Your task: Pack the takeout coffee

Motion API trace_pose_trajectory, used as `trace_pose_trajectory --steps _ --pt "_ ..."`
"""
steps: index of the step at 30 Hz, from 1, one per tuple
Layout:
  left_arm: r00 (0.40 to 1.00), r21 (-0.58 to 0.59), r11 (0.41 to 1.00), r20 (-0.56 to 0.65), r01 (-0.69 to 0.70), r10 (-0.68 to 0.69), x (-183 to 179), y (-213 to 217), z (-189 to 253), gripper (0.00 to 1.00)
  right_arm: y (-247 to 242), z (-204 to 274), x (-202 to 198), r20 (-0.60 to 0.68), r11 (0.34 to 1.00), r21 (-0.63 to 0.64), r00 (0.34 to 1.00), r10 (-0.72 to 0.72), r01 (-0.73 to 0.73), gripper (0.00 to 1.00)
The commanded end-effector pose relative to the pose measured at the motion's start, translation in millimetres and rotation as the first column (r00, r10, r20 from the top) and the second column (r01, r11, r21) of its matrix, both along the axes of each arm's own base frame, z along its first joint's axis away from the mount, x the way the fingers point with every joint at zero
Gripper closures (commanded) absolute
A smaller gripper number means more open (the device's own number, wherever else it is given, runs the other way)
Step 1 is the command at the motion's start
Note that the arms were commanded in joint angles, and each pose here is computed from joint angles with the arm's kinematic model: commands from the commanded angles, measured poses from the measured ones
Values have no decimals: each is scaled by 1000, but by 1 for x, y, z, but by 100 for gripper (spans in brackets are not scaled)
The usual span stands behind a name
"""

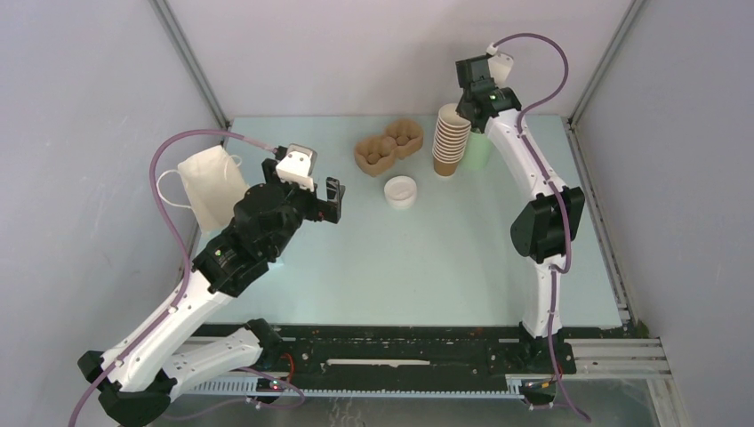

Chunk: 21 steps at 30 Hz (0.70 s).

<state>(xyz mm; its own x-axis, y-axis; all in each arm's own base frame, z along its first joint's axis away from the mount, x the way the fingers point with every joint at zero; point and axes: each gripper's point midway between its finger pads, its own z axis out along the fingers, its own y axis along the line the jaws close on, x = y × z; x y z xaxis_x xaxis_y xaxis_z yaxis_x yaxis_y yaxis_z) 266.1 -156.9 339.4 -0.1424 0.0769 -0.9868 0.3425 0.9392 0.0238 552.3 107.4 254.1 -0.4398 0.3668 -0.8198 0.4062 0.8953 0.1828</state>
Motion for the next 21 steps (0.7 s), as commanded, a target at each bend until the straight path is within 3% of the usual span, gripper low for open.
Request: trace_pose_trajectory --steps 1,5,9,14,21 --pt "1000 -4 1000 27 2 -1 0 0 3 0 -6 12 4 32 1000 4 999 -27 27 75" --pt "1000 -5 1000 27 1 -1 0 0 3 0 -9 5 6 12 1000 10 1000 -24 24 65" --pt "1000 -3 1000 26 4 -4 0 -1 2 0 -11 -3 7 -9 1000 10 1000 -26 26 62" --pt "1000 -2 1000 26 3 -3 0 -1 2 0 -10 -7 8 -16 1000 19 1000 -23 23 64" --pt "1000 -2 1000 26 1 -1 0 0 2 0 -9 -6 10 -9 1000 22 1000 -21 21 75"
